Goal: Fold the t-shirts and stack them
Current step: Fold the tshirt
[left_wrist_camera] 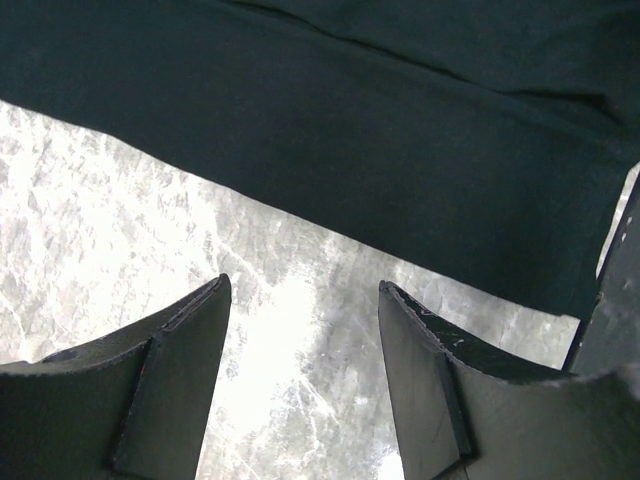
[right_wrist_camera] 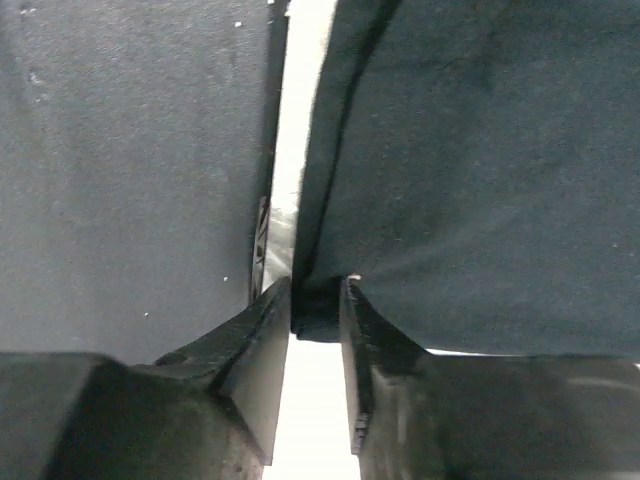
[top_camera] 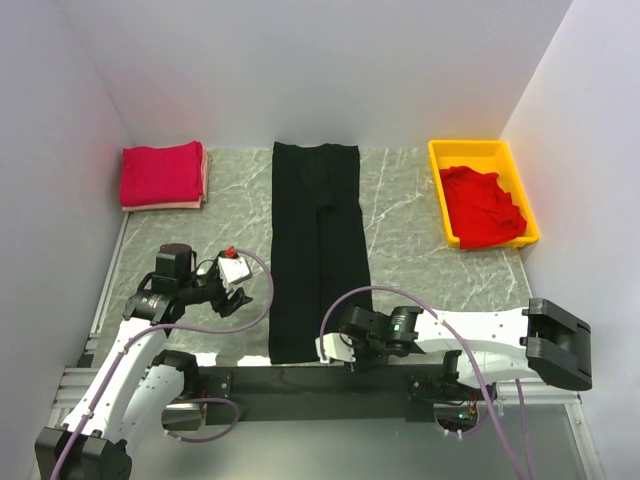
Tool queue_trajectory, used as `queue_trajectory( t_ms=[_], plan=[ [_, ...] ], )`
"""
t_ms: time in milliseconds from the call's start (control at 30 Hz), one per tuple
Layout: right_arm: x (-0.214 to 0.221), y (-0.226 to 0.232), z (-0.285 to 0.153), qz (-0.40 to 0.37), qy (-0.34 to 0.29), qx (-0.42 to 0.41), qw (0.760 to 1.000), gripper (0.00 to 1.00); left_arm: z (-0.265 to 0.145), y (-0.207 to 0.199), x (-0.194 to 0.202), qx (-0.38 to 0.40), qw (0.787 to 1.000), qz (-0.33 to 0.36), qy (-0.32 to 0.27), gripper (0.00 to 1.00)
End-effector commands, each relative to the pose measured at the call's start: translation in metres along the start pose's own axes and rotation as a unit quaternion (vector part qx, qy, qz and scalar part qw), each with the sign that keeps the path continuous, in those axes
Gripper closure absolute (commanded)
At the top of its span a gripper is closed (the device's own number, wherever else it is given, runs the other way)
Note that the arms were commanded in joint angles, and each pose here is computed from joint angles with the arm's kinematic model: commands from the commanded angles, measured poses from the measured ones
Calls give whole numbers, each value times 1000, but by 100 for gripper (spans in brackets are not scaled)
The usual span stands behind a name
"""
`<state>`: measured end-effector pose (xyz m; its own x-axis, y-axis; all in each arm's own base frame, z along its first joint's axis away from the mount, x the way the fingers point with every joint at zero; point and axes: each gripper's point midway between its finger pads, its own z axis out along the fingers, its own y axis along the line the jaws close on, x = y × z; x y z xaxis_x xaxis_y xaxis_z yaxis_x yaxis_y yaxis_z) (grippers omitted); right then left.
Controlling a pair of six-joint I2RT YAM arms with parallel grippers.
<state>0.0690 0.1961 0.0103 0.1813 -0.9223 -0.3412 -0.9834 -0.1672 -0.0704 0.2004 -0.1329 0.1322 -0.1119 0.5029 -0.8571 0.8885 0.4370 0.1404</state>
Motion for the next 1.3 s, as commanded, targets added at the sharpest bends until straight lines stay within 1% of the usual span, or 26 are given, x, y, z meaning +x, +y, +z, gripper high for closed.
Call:
queue_trajectory(
  t_ms=[0,67,167,200,233,267,333,367,400,433,500,567,600,633,667,733,767,900,933,967,1000,1033,1067,1100,1133,1267],
  plan=[
    [2,-1,6,12,6,-3,1000,68,0,-8,-2,25,999,37,-9,34],
    [2,-2,4,14,3,-8,1000,69,0,-10,-2,31,999,44,-10,34],
    [4,-5,5,20,7,-18,1000,75,1,-8,-2,32,998,54,-9,34],
    [5,-6,6,26,10,-21,999,82,1,-8,-3,35,998,59,-11,34],
    [6,-13,7,40,15,-20,999,86,1,-12,-1,45,997,59,-9,35],
    [7,-15,7,46,18,-19,999,93,0,-13,-4,49,996,67,-12,37],
    [2,-26,4,61,13,-16,998,100,-3,-20,-1,64,996,68,-7,41],
    [1,-28,2,67,12,-19,998,100,-4,-26,2,76,994,73,-4,41],
    [-2,-31,0,73,6,-19,997,100,-6,-30,4,88,991,104,-4,42],
    [-10,-38,-6,85,-14,-22,996,100,-9,-43,13,108,989,103,5,43],
    [-18,-43,-14,95,-30,-21,995,100,-12,-52,17,125,981,146,2,44],
    [-22,-46,-21,110,-47,-27,992,100,-17,-74,27,166,973,160,8,45],
    [-24,-47,-23,114,-56,-29,991,100,-18,-76,24,164,967,195,-3,44],
    [-27,-48,-27,118,-66,-27,990,100,-15,-79,27,166,966,200,-5,43],
    [-28,-47,-28,120,-74,-33,989,100,-11,-80,23,166,960,225,-10,43],
    [-28,-47,-29,121,-78,-34,989,100,-8,-88,25,179,957,226,-5,44],
    [-28,-47,-29,121,-78,-37,989,100,-5,-97,25,201,950,238,-3,44],
    [-27,-45,-26,129,-75,-47,988,100,14,-108,13,224,951,214,10,46],
    [-27,-46,-26,132,-75,-49,987,100,18,-120,7,243,943,227,8,48],
    [-27,-46,-26,134,-74,-50,987,100,21,-127,5,250,945,210,18,50],
    [-26,-46,-25,136,-74,-52,987,100,30,-126,6,243,945,215,36,51],
    [-27,-47,-25,137,-76,-52,986,100,32,-142,6,264,936,231,39,54],
    [-27,-47,-25,141,-74,-54,986,100,35,-148,6,264,937,224,49,54],
    [-28,-47,-26,142,-75,-57,985,100,41,-146,11,251,938,231,68,53],
    [-28,-48,-25,148,-76,-63,984,100,43,-156,10,258,933,242,63,50],
    [-24,-50,-26,154,-73,-70,983,100,55,-162,18,244,935,244,85,42]
  ],
)
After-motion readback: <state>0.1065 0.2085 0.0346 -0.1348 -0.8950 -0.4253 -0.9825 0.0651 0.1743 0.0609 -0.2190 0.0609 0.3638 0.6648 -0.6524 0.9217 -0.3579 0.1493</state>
